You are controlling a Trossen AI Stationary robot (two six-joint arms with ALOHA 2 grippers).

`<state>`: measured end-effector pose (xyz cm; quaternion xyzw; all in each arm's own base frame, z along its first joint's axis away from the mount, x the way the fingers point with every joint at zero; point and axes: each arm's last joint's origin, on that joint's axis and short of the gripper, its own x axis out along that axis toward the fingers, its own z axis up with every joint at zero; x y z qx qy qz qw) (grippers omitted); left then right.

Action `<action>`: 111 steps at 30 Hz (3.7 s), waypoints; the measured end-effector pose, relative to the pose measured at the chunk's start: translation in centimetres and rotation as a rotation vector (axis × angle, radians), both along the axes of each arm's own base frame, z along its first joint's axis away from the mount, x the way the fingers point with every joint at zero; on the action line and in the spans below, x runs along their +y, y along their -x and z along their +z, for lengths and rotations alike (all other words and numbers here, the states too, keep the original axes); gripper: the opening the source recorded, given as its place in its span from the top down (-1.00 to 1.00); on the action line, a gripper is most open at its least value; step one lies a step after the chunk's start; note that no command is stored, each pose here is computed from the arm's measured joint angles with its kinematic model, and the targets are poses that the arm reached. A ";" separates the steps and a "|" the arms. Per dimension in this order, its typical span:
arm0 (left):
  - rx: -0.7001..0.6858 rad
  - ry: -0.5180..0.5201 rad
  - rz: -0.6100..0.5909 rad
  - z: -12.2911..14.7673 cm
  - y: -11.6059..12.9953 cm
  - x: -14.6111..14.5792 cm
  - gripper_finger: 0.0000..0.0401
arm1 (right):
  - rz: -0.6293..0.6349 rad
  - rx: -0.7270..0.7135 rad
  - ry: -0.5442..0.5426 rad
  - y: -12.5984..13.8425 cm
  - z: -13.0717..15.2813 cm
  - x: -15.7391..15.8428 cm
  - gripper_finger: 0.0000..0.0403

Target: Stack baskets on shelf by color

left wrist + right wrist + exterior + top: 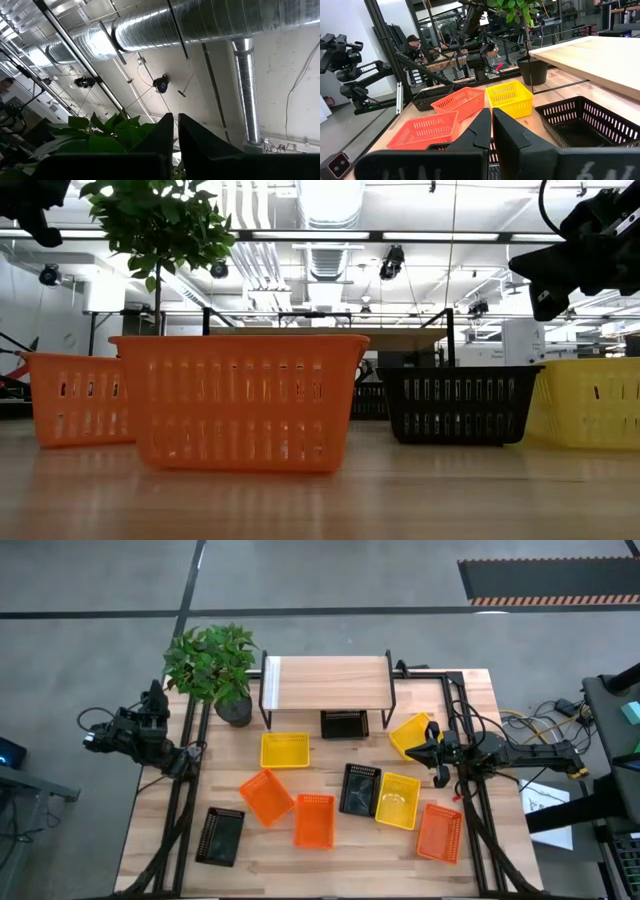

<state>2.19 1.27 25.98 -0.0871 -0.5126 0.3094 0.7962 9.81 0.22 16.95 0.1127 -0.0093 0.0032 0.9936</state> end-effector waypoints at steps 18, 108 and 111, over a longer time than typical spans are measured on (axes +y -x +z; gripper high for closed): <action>0.000 0.000 0.000 0.0 0.0 0.0 0.95 | 0.000 0.000 0.000 0.0 0.0 0.0 0.95; 0.708 -0.439 -0.329 2.7 -20.3 -7.1 0.95 | 0.023 -0.261 0.172 -3.5 3.4 0.8 0.95; 0.713 -0.440 -0.329 2.7 -20.6 -7.2 0.95 | 0.037 -0.228 0.212 -4.6 4.1 1.1 0.95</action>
